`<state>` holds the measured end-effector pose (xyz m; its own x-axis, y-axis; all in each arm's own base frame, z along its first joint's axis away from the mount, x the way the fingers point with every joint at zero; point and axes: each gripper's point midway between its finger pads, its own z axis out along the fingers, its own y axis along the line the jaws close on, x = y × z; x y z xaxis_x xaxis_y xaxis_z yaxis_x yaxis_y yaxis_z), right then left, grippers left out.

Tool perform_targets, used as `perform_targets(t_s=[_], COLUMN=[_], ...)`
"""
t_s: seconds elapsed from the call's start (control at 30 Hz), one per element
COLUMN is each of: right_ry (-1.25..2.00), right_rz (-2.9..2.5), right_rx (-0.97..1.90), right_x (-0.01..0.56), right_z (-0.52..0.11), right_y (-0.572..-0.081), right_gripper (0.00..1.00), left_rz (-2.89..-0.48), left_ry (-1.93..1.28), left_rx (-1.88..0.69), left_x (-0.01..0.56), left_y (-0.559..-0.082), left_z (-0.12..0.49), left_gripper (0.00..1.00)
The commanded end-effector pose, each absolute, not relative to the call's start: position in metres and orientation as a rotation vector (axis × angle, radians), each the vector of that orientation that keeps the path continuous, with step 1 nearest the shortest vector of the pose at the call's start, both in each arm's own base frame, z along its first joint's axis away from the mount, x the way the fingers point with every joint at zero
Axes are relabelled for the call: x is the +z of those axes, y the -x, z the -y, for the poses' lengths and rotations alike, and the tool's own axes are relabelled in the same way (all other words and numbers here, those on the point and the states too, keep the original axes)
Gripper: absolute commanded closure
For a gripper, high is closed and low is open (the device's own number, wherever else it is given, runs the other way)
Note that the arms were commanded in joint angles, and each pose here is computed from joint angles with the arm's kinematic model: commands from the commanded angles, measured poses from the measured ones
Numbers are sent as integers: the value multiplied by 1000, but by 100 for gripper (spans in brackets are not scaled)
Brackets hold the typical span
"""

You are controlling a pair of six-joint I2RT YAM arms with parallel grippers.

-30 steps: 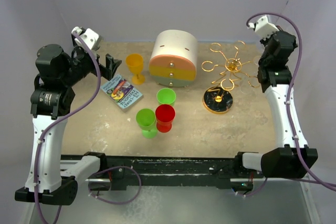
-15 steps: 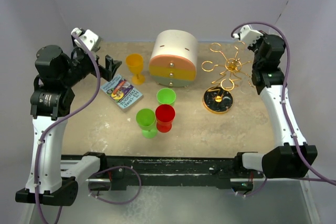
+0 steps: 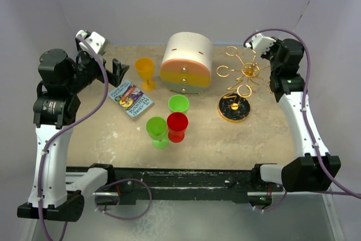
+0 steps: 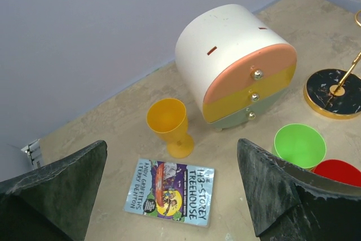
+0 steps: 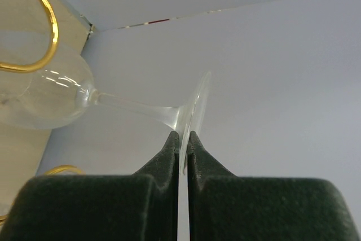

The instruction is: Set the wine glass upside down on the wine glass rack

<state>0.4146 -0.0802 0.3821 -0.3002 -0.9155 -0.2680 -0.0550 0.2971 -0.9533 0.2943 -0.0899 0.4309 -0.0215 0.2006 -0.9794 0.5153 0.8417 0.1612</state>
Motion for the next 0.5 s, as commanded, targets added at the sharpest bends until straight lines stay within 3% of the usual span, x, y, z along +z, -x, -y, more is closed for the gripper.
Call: perform_targets(t_s=[0.0,0.47], right_ry=[937,1091], right_rz=[-1525,-1505], right_rx=[-1099,-1081], right_x=[411,399], right_z=[64,50], right_y=[-415,-421], right_gripper=[100,100], left_rz=[-1548,-1548], left_ry=[-552,-553], left_rx=[-208,-219], left_x=[449,447], left_y=[-296,-294], left_z=[80,80], left_gripper=[1,1])
